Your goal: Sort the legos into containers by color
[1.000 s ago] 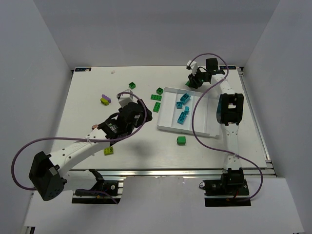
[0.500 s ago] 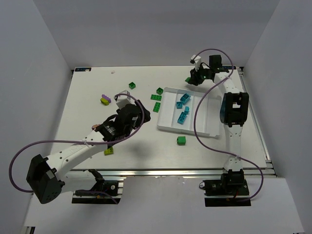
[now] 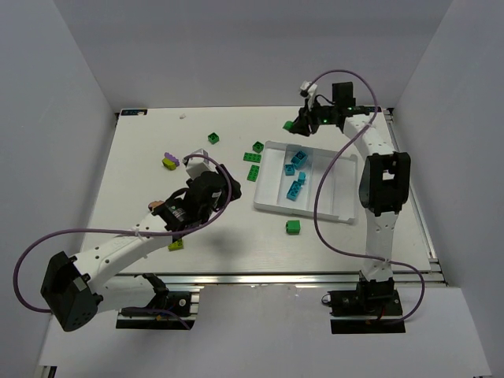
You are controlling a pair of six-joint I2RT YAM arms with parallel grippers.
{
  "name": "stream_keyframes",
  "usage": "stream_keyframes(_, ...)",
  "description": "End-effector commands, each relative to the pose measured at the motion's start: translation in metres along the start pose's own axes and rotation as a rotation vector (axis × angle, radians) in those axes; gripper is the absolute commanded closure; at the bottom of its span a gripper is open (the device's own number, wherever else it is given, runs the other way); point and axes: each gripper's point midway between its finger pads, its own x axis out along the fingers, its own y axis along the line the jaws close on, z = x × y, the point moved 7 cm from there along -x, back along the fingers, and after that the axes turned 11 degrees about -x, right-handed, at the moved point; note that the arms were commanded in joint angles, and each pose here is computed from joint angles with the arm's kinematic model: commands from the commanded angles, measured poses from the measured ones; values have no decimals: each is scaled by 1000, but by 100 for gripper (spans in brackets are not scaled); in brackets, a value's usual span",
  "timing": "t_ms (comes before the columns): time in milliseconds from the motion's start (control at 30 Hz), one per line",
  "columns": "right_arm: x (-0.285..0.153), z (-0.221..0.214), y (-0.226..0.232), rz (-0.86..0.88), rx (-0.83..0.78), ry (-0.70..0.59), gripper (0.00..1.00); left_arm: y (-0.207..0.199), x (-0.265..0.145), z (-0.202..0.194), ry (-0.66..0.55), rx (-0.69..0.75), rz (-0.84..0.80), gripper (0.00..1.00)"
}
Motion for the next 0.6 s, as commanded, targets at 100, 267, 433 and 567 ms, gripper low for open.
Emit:
stream_keyframes(100,35,9,54,162,19,-2,92,-3,-10,12,-45,-34,-35,23)
stream_keyframes(267,53,-8,64,195,19,62,92,3,-15,13,-53,-52,-36,23)
stream_keyframes(433,59,-24,60,168,13,124,92,8,-20,14,-60,-67,-36,23)
stream_keyframes(567,62,-40,63,183,10,171,92,11,-21,14,-63,-71,-33,23)
